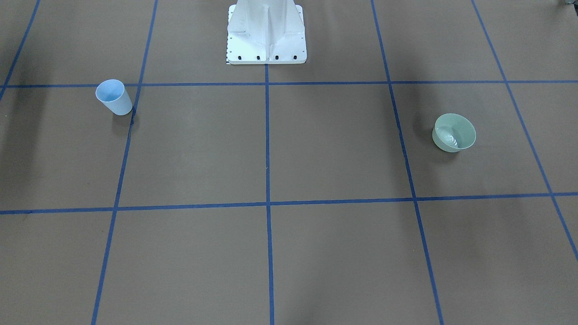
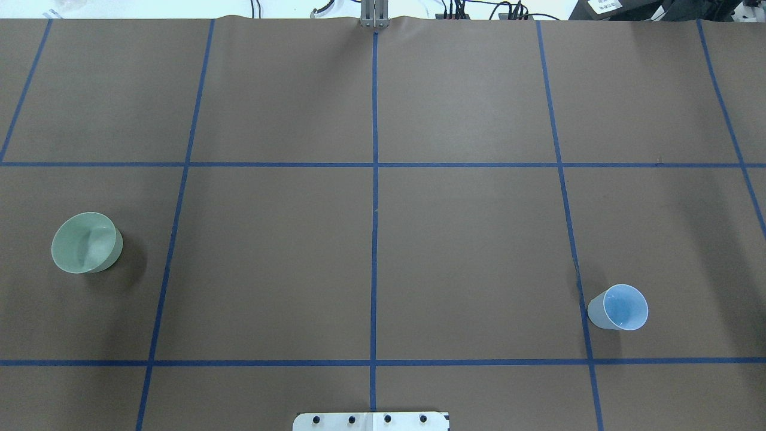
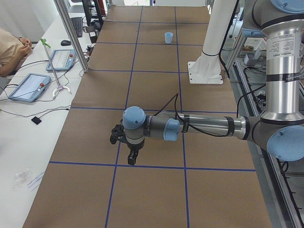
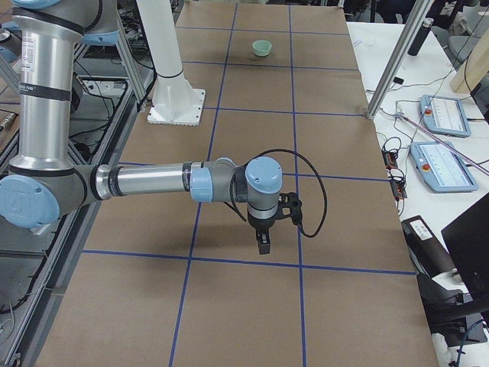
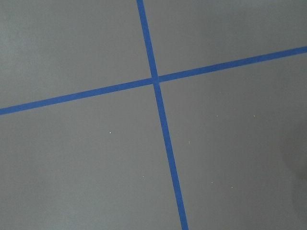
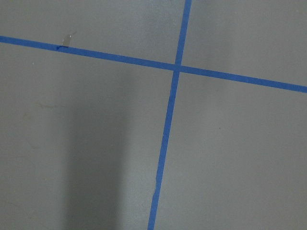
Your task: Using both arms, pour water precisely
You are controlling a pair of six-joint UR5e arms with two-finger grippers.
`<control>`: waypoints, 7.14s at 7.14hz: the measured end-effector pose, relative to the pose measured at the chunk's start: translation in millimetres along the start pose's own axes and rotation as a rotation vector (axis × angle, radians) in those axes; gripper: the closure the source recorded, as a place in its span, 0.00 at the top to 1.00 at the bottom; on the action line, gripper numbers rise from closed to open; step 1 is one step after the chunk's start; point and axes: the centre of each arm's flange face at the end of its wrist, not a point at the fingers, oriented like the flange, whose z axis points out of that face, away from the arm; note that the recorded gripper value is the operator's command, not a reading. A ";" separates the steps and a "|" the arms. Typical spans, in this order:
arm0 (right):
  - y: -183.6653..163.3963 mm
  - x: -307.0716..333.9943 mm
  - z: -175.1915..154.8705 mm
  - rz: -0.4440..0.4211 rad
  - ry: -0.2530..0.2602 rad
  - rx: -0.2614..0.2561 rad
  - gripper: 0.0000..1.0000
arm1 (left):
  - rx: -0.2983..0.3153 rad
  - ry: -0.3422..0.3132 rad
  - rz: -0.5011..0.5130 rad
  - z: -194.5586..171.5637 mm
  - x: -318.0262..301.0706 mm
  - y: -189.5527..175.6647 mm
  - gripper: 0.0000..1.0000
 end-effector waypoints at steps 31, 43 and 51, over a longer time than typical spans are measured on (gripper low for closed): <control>-12.6 -12.6 -4.9 -0.130 -0.072 0.151 1.00 | 0.093 0.232 -0.041 118.9 396.1 -115.9 0.00; -17.2 -21.2 -9.4 -0.129 -0.101 0.167 1.00 | 0.080 0.235 -0.128 111.1 680.9 -188.3 1.00; 31.9 -175.7 -4.7 0.115 -0.272 0.212 1.00 | 0.037 0.026 0.307 -10.8 193.5 -129.6 1.00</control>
